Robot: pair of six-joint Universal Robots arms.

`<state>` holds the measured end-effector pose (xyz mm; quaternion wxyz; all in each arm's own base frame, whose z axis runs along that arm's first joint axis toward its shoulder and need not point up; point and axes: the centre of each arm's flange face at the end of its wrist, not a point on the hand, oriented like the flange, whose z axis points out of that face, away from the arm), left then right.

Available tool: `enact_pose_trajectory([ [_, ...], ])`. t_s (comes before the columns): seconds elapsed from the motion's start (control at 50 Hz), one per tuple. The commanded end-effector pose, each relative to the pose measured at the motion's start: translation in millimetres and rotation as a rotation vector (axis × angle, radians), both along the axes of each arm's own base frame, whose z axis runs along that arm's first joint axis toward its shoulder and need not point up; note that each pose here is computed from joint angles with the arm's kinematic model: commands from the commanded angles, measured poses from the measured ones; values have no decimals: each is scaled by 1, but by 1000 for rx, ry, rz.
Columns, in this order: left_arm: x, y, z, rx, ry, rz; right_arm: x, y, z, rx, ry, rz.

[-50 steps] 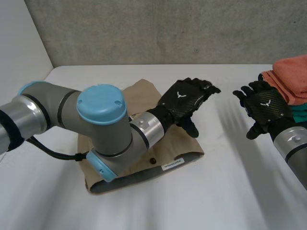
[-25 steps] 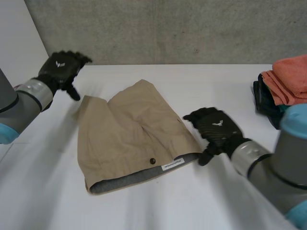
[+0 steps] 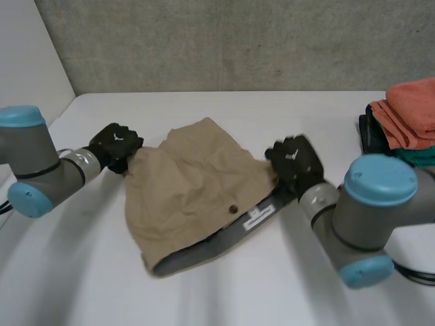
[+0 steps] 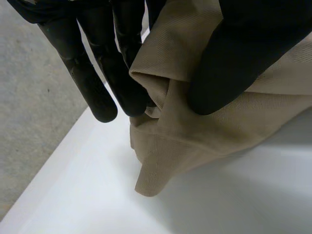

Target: Fold the laundry.

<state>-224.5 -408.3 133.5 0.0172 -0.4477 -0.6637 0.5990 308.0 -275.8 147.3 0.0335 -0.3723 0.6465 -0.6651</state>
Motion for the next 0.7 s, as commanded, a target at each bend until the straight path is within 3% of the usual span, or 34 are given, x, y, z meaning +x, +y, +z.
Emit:
enact_pose_trajectory([
  [0.02, -11, 59, 42, 11, 27, -18, -14, -63, 39, -192, 50, -98],
  [0.18, -32, 143, 60, 89, 97, -31, -8, -136, 48, -336, 21, -138],
  [0.3, -60, 193, 37, 122, 88, -62, -4, -155, 17, -320, 16, -77],
  [0.38, -71, 204, 23, 128, 51, -51, -3, -156, -4, -277, 29, -75],
  [0.54, -54, 186, 56, 16, 75, 109, -36, -130, 47, -205, 62, -218],
  [0.62, -38, 178, 79, -42, 111, 159, -53, -92, 86, -152, 85, -235],
  [0.7, -30, 180, 87, -49, 122, 171, -64, -53, 90, -15, 132, -224],
])
